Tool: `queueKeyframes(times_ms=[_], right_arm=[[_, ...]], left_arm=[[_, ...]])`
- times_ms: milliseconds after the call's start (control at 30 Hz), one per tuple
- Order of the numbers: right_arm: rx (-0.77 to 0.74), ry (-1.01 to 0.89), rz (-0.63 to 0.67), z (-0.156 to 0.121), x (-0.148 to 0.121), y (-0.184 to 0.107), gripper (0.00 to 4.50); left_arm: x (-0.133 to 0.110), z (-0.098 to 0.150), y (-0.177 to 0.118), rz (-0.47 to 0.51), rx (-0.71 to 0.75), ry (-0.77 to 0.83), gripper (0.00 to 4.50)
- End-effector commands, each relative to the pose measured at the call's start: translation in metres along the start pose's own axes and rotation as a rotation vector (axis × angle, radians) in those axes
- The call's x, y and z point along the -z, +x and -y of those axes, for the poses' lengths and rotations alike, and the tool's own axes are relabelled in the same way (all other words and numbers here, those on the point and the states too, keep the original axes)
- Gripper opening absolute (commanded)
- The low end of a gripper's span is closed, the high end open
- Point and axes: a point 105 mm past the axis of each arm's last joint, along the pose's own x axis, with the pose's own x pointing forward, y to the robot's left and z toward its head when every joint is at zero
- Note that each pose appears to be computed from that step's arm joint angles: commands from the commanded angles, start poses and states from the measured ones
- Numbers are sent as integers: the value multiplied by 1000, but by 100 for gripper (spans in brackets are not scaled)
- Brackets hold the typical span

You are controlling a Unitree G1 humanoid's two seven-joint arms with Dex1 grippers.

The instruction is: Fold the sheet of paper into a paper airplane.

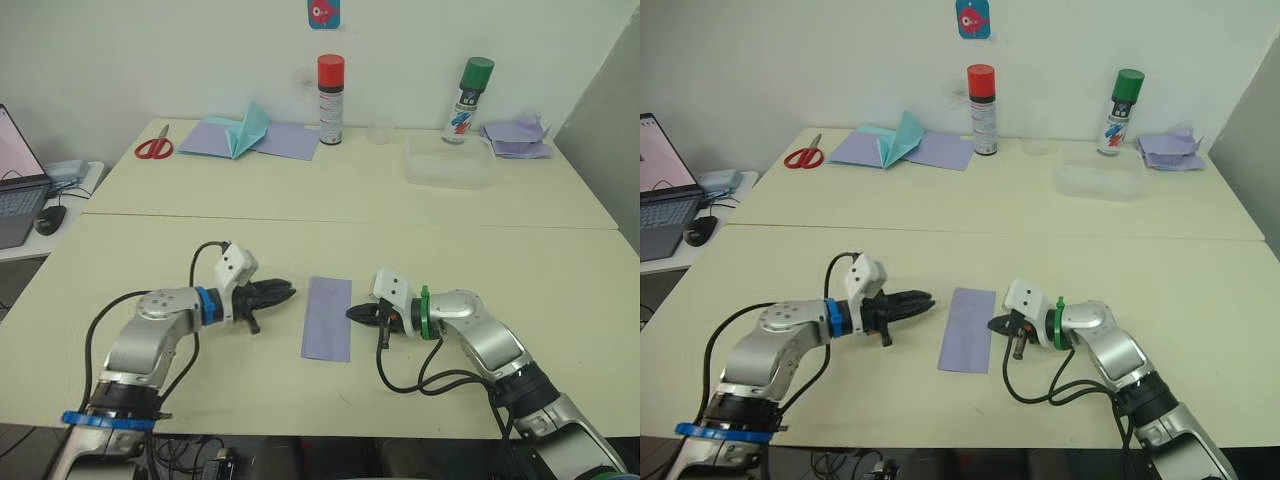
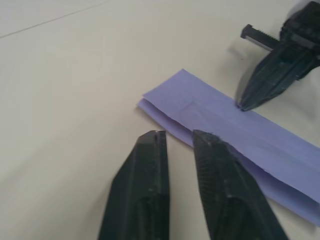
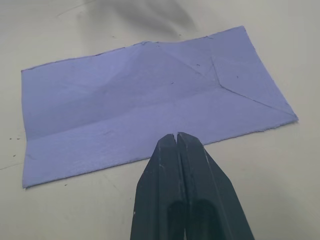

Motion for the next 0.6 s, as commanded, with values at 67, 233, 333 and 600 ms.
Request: queueKeyframes(times_ms=[67,233,333,600], right_arm=[[3,39,-74,0,19,2,0],[8,39,-74,2,18,1,0],[10,39,-73,2,18,1,0],[10,39,-68,-1,17,2,0]], left_arm=[[-7,6,5,-1,16,59,196],[-2,8,11,-17,27,79,132],[0,8,11,-25,34,85,32],[8,13,17,-67,60,86,3]])
